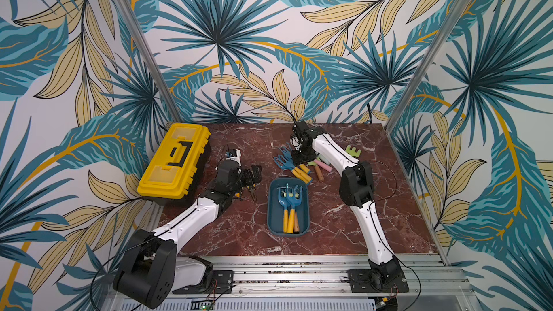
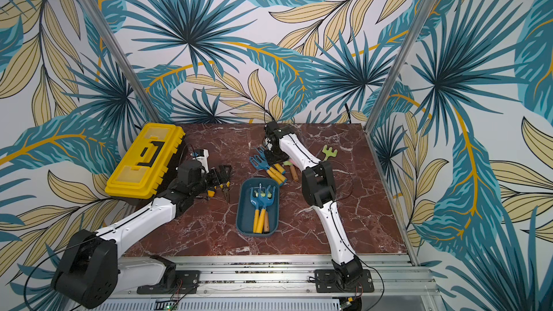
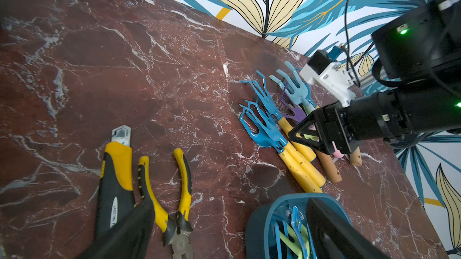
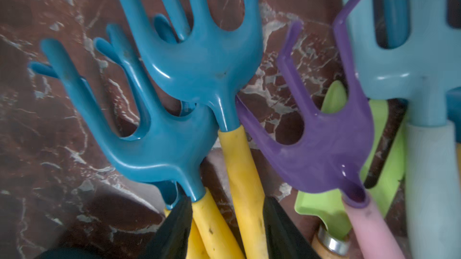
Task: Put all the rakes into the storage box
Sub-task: Pick up the rake at the center of the board.
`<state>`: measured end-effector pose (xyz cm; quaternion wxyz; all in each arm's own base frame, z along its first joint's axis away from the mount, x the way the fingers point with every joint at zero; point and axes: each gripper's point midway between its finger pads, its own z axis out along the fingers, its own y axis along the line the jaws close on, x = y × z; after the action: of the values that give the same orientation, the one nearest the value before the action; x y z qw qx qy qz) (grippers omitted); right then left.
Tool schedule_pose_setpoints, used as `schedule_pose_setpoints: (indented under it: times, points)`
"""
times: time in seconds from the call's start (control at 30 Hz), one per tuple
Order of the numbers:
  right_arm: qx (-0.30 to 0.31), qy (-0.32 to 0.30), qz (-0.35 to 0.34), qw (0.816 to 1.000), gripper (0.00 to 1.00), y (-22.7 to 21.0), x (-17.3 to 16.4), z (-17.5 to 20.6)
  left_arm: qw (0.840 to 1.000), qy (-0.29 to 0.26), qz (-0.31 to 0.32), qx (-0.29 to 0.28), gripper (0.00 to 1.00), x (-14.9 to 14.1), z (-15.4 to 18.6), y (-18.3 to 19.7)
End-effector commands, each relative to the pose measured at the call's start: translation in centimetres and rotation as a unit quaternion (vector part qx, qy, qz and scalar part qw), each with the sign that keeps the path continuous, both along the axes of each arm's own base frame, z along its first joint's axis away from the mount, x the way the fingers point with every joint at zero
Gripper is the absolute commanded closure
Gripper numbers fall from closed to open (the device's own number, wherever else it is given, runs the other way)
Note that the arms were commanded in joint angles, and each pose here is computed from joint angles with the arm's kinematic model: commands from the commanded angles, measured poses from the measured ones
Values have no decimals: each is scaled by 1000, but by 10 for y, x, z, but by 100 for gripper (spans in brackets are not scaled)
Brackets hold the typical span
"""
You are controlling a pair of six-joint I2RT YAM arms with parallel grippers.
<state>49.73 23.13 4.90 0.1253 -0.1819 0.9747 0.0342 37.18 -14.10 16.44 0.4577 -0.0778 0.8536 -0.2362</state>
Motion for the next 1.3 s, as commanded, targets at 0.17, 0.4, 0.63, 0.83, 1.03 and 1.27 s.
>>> schedule_pose_setpoints:
  times: [0.17,0.4,0.63,0.83,1.03,1.27]
  points:
    - [-41,30,2,999,50,-9,-7,-39,1000,-9,-1,1,0,0,4,0]
    - [-64,31,6,997,61,-14,-1,-58,1000,-10,-1,0,0,-1,5,-1]
    - [-63,16,8,998,67,-13,1,-44,1000,-12,-2,-2,0,-1,7,-1]
    - [-44,-46,14,998,76,-3,16,5,1000,-15,0,-4,0,-2,8,0]
    - [-18,-101,10,995,83,6,23,56,1000,-25,7,-4,0,-6,14,4]
    - [27,-140,-6,990,85,13,3,112,999,-33,17,-3,0,-8,16,9]
